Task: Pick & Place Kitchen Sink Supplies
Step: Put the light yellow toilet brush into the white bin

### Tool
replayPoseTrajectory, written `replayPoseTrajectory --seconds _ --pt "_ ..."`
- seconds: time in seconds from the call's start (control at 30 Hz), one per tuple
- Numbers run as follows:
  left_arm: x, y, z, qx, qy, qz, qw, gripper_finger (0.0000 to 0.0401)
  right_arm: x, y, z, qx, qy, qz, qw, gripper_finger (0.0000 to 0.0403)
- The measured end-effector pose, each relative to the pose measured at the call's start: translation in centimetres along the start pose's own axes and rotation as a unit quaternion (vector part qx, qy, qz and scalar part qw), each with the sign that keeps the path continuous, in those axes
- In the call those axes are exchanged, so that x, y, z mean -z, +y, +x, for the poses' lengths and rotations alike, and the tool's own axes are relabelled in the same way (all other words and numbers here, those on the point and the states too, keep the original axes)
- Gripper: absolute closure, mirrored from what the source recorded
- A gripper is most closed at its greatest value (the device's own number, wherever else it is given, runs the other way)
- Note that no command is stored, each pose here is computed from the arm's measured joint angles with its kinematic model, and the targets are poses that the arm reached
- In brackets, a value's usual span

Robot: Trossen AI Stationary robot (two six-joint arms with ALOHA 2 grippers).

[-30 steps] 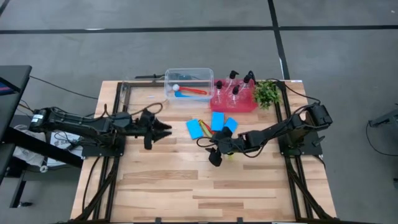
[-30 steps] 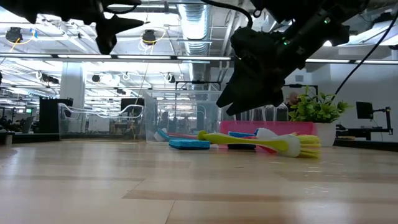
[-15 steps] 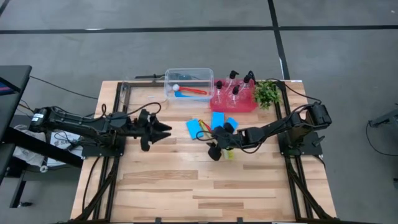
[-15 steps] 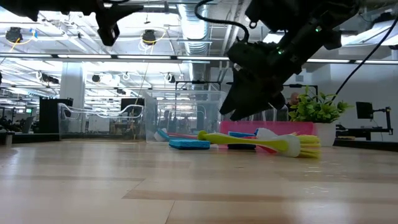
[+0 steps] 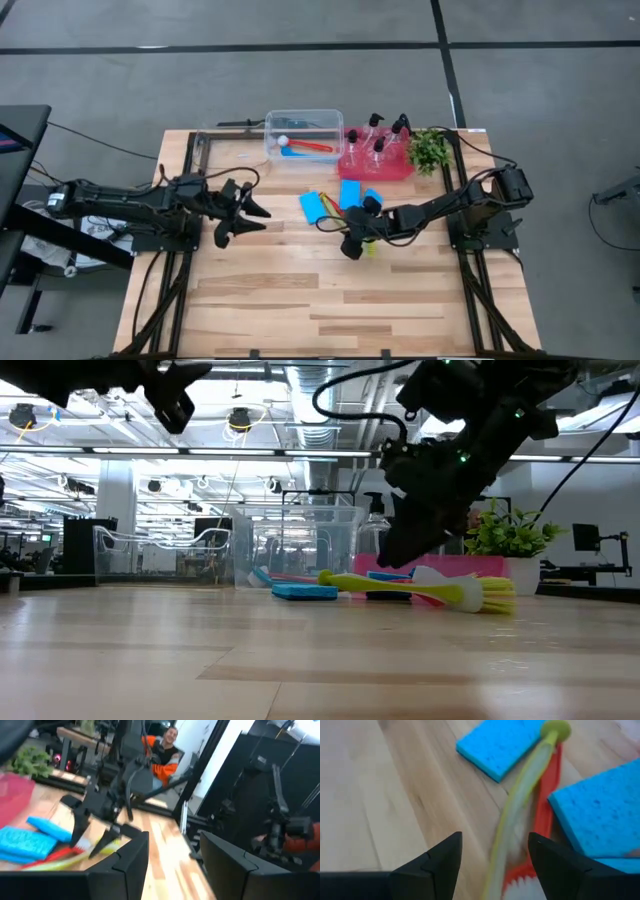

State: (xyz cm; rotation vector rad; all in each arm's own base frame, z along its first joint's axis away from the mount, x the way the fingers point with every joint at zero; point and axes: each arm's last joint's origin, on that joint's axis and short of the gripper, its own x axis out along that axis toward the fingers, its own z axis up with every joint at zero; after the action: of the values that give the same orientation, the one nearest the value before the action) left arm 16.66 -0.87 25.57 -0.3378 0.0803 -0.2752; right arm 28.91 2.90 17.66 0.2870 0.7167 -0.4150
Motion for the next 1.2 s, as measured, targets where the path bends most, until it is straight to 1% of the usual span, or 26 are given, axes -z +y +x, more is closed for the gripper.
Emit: replayPoseTrajectory --seconds 0.13,0.23,0.4,0.53,0.67,0.77,0.9,1.0,1.2 --pt "0.6 0.6 -0.4 -0.012 0.000 0.002 1.000 0.0222 0.4 -0.4 0.6 0.025 0.012 -0.006 1.000 0.0182" --pt "1.2 0.9 -0.5 -0.017 0.008 -0.002 1.000 0.0222 0.9 -0.6 1.6 0.040 0.025 -0.012 0.999 0.0182" --pt "2.1 1.2 -0.5 -0.032 0.014 -0.021 0.999 0.0222 2.2 -0.4 3.7 0.044 0.051 -0.019 0.998 0.0182" --pt "2.3 1.3 -0.6 -0.035 0.015 -0.030 0.999 0.0222 3.2 -0.1 4.9 0.046 0.063 0.000 0.997 0.0182" --pt "2.2 1.3 -0.5 -0.040 0.009 -0.030 0.999 0.0222 3.9 0.4 5.1 0.047 0.070 0.018 0.996 0.0188" --pt "2.2 1.4 -0.6 -0.044 0.006 -0.030 0.999 0.0222 4.2 0.8 4.9 0.045 0.069 0.030 0.996 0.0213" --pt "2.2 1.3 -0.5 -0.042 0.004 -0.033 0.999 0.0222 4.1 1.4 4.1 0.036 0.061 0.049 0.996 0.0266" --pt "2.2 1.2 -0.5 -0.038 0.005 -0.038 0.999 0.0222 3.7 1.9 3.4 0.012 0.054 0.070 0.996 0.0306" --pt "2.1 1.1 -0.5 -0.034 0.000 -0.035 0.999 0.0222 3.0 2.6 1.7 -0.024 0.036 0.078 0.996 0.0354"
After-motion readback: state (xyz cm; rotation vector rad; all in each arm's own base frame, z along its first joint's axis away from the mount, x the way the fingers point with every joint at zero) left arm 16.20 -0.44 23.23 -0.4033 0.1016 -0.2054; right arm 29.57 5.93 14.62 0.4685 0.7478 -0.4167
